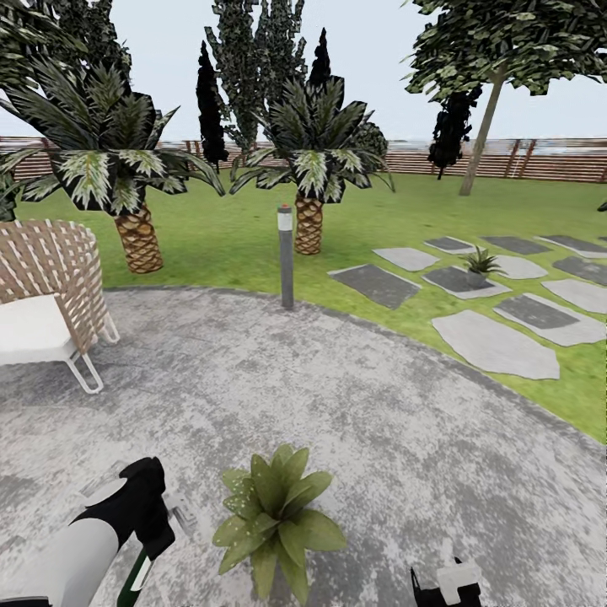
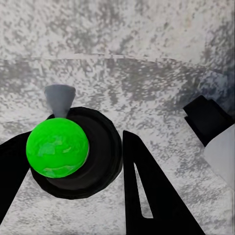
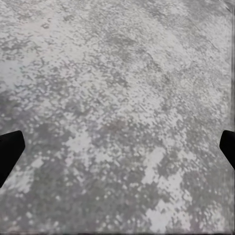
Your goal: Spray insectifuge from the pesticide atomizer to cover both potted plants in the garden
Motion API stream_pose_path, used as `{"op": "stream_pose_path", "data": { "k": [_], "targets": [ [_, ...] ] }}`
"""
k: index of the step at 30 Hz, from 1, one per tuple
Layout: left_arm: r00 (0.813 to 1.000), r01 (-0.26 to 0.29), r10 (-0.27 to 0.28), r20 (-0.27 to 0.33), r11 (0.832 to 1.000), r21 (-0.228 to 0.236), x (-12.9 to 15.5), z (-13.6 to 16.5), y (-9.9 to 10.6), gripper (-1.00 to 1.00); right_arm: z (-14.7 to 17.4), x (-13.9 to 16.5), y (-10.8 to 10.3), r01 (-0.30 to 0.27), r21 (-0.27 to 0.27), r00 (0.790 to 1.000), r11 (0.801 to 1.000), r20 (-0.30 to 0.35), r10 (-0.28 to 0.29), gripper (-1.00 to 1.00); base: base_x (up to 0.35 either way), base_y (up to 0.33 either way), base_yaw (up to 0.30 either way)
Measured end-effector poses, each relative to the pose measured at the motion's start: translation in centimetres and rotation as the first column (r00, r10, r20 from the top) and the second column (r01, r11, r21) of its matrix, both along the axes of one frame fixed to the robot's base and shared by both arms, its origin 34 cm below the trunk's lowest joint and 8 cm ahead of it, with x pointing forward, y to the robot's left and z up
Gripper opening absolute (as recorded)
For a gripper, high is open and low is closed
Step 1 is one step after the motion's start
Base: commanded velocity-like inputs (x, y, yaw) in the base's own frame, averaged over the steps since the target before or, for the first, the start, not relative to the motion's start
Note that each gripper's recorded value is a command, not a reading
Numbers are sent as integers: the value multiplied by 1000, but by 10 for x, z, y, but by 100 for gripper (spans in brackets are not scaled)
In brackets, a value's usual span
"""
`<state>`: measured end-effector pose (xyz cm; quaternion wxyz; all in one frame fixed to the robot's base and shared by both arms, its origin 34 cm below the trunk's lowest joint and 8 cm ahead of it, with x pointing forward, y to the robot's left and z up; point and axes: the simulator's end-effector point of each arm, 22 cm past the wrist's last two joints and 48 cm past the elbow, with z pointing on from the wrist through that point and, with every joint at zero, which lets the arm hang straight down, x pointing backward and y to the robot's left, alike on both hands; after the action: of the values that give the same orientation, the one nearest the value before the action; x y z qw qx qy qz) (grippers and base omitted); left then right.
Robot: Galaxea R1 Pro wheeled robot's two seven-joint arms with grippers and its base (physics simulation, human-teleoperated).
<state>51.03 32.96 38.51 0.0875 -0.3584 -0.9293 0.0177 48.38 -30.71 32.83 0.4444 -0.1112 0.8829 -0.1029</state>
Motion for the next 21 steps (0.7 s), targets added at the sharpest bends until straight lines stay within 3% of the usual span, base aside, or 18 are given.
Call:
{"op": "stream_pose_path", "data": {
  "k": [7,13,21],
  "targets": [
    [1000,-2,2,1,1000,-1,0,0,0,-100,0,0,0,0,0,1000,1000,0,0,100,-2,-2,203],
    [1000,0,0,1,1000,-3,0,0,-1,-100,0,0,0,0,0,1000,1000,0,0,100,0,-1,47],
    [1000,0,0,3,1000,-2,1,0,-1,-100,0,0,0,0,0,1000,1000,1,0,100,0,-238,0]
  ]
}}
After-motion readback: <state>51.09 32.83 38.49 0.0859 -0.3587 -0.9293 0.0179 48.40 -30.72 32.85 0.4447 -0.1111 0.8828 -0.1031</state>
